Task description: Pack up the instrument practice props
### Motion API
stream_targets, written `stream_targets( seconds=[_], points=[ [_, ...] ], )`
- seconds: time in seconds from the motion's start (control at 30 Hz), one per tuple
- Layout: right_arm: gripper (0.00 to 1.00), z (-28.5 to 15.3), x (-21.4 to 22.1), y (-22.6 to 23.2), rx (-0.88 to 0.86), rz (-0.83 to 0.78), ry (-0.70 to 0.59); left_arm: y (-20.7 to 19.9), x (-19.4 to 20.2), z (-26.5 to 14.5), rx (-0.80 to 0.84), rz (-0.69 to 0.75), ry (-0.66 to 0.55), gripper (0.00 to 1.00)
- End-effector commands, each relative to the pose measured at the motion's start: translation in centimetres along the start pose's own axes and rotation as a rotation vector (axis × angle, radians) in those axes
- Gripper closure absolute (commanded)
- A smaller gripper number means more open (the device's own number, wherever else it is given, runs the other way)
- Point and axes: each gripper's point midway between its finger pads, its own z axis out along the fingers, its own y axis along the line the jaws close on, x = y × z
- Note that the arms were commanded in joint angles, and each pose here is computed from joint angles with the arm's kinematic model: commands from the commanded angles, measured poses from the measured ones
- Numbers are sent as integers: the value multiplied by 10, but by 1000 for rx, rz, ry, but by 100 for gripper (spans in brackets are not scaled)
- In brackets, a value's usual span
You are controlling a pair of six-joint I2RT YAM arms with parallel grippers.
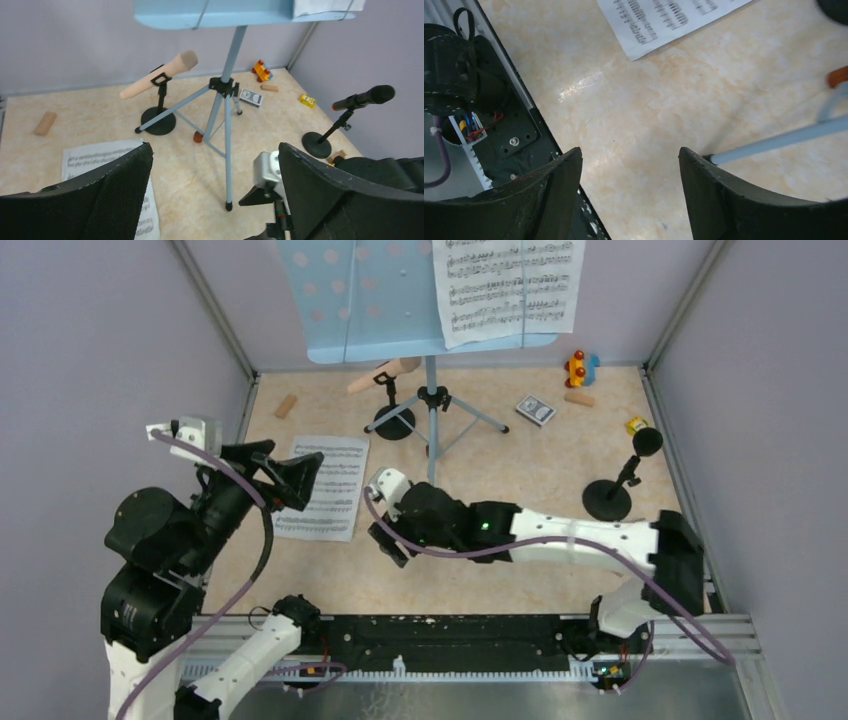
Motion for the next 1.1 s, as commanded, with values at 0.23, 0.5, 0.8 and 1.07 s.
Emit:
stream_targets(
  seconds=[0.23,0.5,0.8,1.07],
  points=[
    [16,-174,-108,-113,318,-92,-299,-57,-60,79,246,20,-45,1],
    [17,-289,-190,-179,336,48,-541,-91,-97,124,384,-14,-67,4],
    [17,-366,-249,-216,399,226,-749,-134,-128,165,434,14,-141,4],
    [29,-372,-271,-216,354,290,-837,-137,-145,200,370,-83,-260,4]
  ],
)
